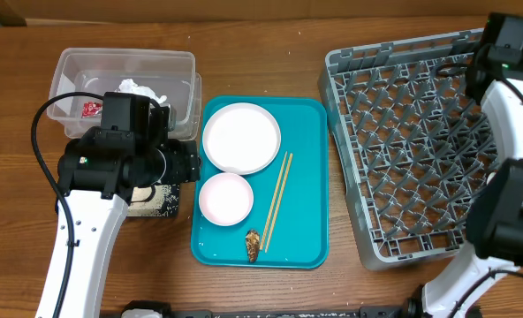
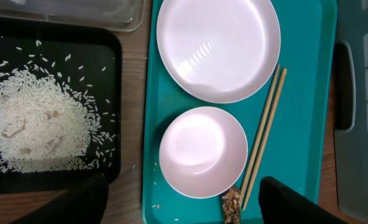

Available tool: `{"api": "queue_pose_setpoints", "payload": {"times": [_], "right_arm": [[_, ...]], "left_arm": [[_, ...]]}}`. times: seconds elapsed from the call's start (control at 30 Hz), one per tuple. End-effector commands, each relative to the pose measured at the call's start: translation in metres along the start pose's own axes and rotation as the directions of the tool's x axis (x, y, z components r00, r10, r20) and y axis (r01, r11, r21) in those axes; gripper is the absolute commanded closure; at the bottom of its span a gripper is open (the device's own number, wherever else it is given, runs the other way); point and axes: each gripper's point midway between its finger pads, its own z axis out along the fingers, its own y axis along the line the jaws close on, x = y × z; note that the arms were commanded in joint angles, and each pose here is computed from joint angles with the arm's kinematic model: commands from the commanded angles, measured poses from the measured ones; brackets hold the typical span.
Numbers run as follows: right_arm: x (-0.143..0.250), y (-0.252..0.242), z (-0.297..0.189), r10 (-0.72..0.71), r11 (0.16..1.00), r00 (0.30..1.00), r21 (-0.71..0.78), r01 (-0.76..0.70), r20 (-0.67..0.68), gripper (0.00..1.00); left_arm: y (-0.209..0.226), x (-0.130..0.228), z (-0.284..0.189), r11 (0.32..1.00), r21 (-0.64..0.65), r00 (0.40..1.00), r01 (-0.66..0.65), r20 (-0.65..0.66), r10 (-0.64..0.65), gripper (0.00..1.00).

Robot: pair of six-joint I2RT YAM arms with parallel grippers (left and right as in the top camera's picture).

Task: Sort waste into correct bins and load items into the dishwasher
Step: 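Carry the grey bowl into the dish rack and release it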

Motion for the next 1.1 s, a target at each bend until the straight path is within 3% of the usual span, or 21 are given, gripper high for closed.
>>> {"api": "queue_pose_setpoints", "payload": {"times": [0.0, 0.47, 0.57, 0.67, 0.77, 1.07], "right_arm": [[0.013, 0.011, 0.011, -0.041, 0.998, 0.999, 0.041, 0.041, -0.015, 0.96], [0.064, 0.055, -0.022, -0.152, 0.982, 0.981, -0.134, 0.135, -0.125, 0.96], [0.070, 0.058, -0.030, -0.179, 0.976, 0.975, -0.149, 0.159, -0.132, 0.77], [0.081, 0.062, -0.041, -0.242, 0.957, 0.958, -0.198, 0.210, -0.155, 0.74], [0.086, 0.064, -0.051, -0.270, 0.942, 0.946, -0.254, 0.221, -0.178, 0.63], [0.051, 0.033, -0.098, -0.139, 0.889, 0.963, -0.458, 0.019, -0.232, 0.33]], "left_arm": [[0.001, -0.004, -0.002, 1.000, -0.008, 1.000, 0.008, 0.010, -0.008, 0.21], [0.001, -0.004, -0.002, 1.000, -0.008, 1.000, 0.009, 0.010, -0.009, 0.20], [0.001, -0.004, -0.002, 1.000, -0.008, 1.000, 0.008, 0.010, -0.008, 0.20], [0.001, -0.004, -0.002, 1.000, -0.008, 1.000, 0.008, 0.011, -0.008, 0.20], [0.001, -0.004, -0.002, 1.000, -0.008, 1.000, 0.008, 0.010, -0.008, 0.20], [0.001, -0.004, -0.002, 1.000, -0.008, 1.000, 0.008, 0.010, -0.008, 0.19]]}}
